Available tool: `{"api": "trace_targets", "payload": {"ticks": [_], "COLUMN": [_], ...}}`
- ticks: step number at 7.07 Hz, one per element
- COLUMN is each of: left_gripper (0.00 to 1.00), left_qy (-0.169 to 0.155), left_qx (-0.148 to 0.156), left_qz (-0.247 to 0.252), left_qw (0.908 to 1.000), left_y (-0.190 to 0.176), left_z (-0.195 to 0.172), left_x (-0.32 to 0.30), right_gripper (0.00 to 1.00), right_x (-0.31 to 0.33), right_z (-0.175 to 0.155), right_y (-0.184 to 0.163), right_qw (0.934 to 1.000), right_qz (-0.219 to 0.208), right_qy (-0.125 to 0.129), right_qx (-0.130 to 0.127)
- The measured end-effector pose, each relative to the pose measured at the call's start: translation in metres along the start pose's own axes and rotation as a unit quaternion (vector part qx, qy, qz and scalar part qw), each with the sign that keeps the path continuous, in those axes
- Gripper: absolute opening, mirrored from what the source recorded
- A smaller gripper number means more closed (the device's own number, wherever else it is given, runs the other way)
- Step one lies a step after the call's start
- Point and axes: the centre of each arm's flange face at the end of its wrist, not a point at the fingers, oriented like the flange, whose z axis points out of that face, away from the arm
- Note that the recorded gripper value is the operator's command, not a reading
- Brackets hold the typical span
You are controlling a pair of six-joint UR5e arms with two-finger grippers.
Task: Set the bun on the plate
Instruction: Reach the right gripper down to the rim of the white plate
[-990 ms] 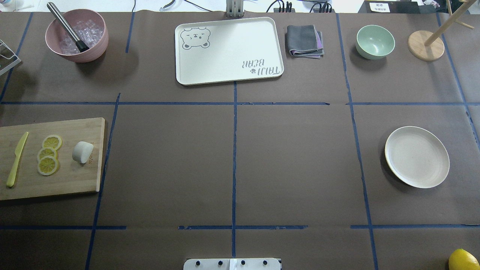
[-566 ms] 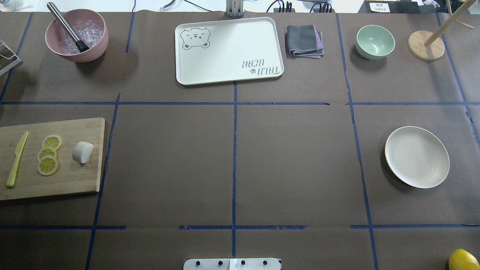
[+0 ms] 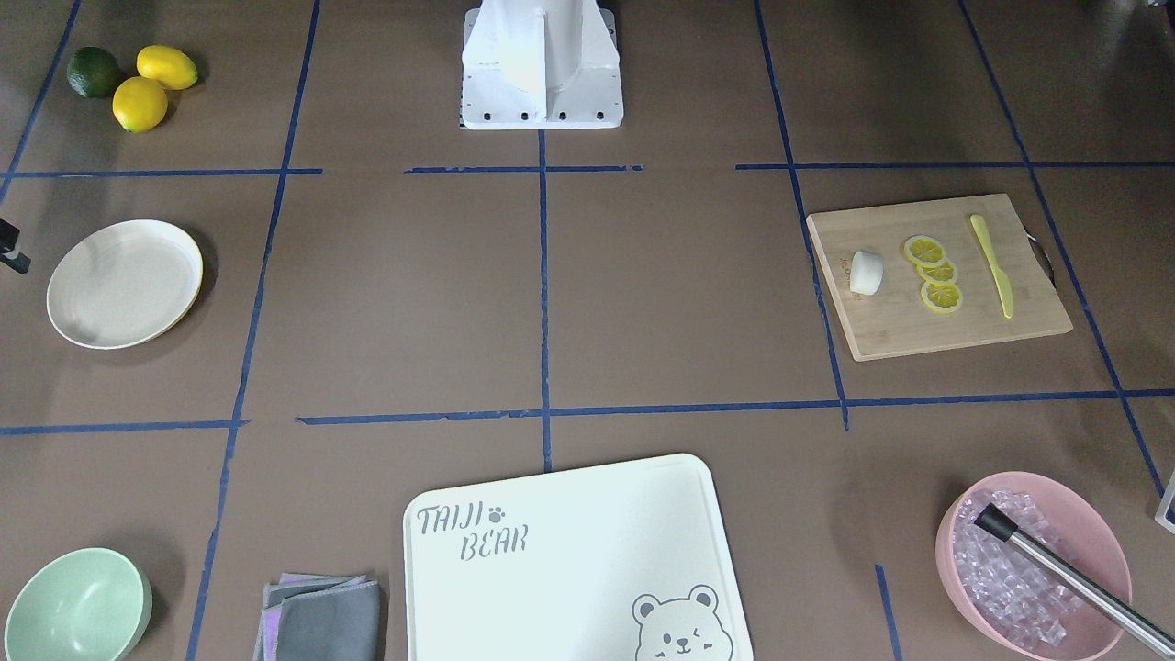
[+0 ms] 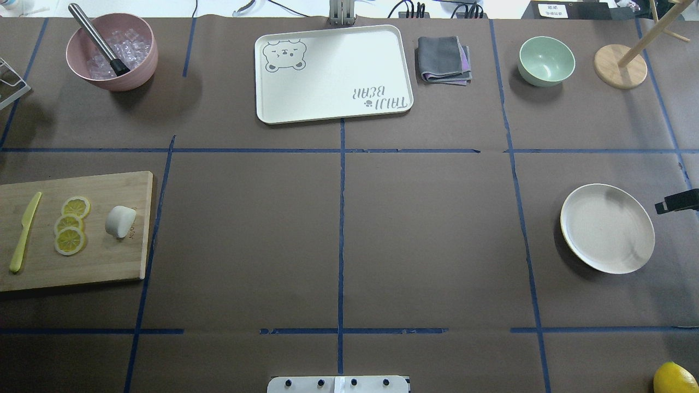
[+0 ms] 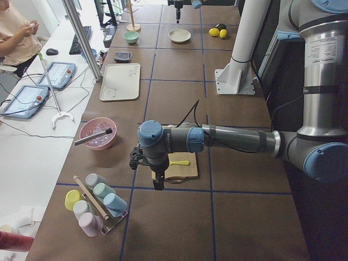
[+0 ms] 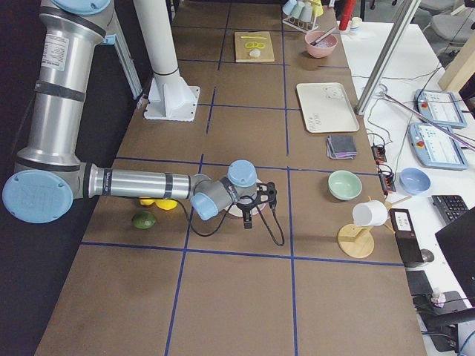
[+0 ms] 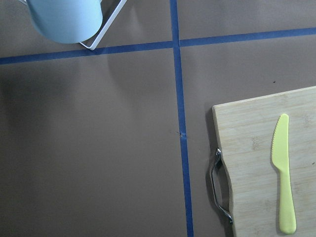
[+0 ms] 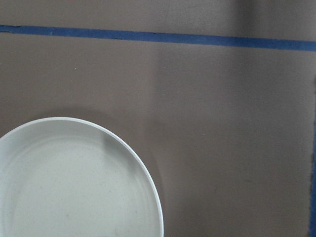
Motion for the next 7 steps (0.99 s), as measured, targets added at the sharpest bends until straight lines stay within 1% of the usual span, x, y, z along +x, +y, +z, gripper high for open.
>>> {"api": "trace_targets", "payload": {"ticks": [1,3,4,5,6,7], "left_gripper": [1.00,1.00,1.00,1.00,1.00,1.00], "left_qy": [0.000,0.000,0.000,0.000,0.000,0.000], "left_qx": [0.000,-0.001,-0.001,-0.002,-0.002,-0.002], "left_qz": [0.000,0.000,-0.001,-0.001,-0.001,-0.001], "left_qw": [1.0000,1.0000,1.0000,1.0000,1.0000,1.0000], "left_y": [0.000,0.000,0.001,0.001,0.001,0.001], "left_z": [0.000,0.001,0.001,0.002,0.002,0.003], "left_x": [0.000,0.000,0.000,-0.001,-0.001,-0.002], "right_gripper": [0.81,0.51,0.45,0.31,0.07,0.01], "right_x": [-0.009,-0.012,-0.008,-0.006,-0.005,-0.006], "right_z": [0.016,0.031,0.037,0.041,0.043,0.044], "right_y": [0.006,0.013,0.016,0.018,0.019,0.018], "right_qw": [1.0000,1.0000,0.9999,0.9998,0.9998,0.9998], "right_qz": [0.003,0.006,0.009,0.010,0.011,0.010], "right_qy": [-0.001,0.001,0.004,0.006,0.007,0.005], "right_qx": [0.003,-0.003,-0.009,-0.013,-0.015,-0.016]}}
